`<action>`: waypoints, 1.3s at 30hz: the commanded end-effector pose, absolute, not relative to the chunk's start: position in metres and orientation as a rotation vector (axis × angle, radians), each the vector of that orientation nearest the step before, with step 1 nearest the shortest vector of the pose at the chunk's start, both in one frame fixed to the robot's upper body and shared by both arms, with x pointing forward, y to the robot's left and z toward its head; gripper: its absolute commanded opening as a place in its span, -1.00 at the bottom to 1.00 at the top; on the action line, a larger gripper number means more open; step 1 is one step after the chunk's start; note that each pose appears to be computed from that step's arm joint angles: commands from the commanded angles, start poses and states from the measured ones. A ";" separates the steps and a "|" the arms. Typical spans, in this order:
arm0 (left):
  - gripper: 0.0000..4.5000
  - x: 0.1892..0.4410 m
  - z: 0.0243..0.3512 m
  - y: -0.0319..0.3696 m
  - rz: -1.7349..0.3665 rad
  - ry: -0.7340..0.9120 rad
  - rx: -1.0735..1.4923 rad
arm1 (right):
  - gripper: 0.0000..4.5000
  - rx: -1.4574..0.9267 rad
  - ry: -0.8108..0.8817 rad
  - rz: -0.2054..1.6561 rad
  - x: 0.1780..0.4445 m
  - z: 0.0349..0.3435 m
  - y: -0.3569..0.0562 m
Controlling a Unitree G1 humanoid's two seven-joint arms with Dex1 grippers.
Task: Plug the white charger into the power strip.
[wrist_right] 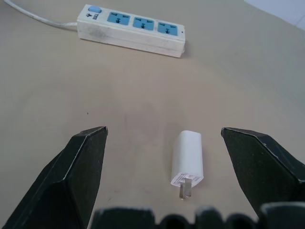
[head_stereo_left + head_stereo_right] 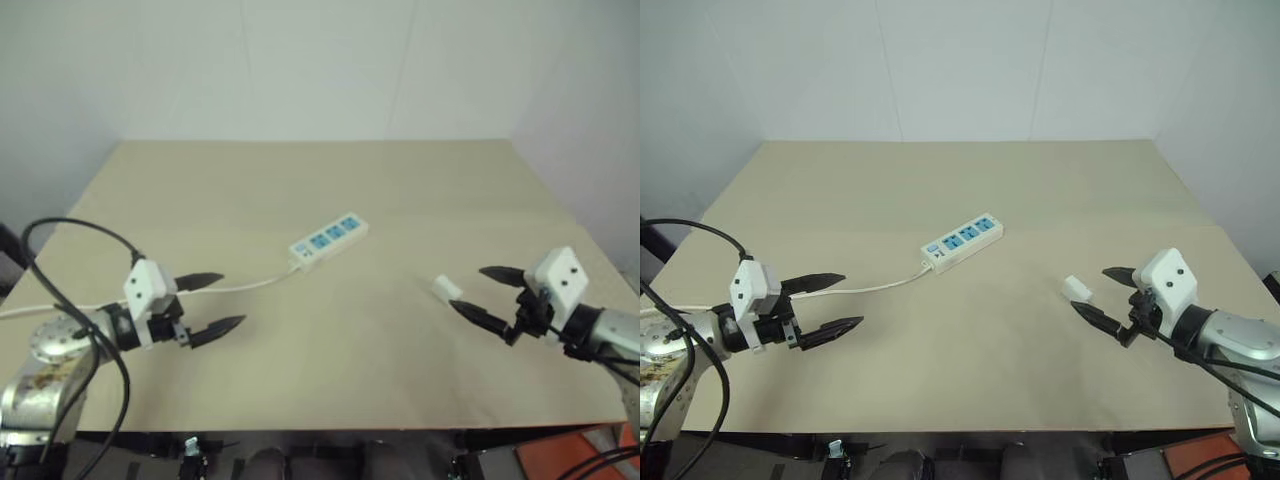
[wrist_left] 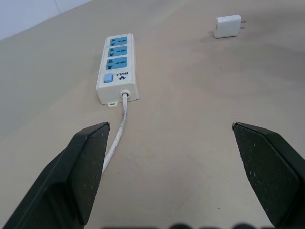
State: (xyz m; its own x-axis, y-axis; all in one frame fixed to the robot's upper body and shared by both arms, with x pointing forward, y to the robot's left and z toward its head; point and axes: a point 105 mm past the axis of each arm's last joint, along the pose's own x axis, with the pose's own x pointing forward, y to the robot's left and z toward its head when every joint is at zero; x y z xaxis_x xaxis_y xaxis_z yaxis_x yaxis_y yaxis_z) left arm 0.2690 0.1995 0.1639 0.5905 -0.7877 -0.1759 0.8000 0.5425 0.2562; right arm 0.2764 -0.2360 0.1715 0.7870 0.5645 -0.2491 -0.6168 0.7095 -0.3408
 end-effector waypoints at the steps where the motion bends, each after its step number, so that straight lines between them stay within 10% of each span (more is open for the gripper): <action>1: 0.99 0.272 0.172 0.199 -0.944 0.013 0.351 | 1.00 -0.475 0.078 0.637 0.273 0.187 -0.237; 10: 0.99 0.277 0.171 0.198 -0.944 0.010 0.352 | 1.00 -0.477 0.077 0.635 0.272 0.187 -0.236; 23: 0.99 0.374 0.109 0.149 -0.837 0.272 0.390 | 1.00 -0.501 0.027 0.645 0.277 0.200 -0.227; 39: -0.99 0.375 0.098 0.136 -0.856 0.229 0.301 | 1.00 -0.496 0.033 0.661 0.269 0.197 -0.219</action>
State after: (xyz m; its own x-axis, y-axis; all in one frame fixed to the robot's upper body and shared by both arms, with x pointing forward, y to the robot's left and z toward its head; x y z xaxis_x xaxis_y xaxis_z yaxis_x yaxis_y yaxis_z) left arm 0.3805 0.1310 0.0902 0.6342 -0.6952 -0.3382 0.7670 0.6209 0.1620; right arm 0.2721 -0.2221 0.1880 0.7960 0.5682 -0.2089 -0.5988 0.6886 -0.4089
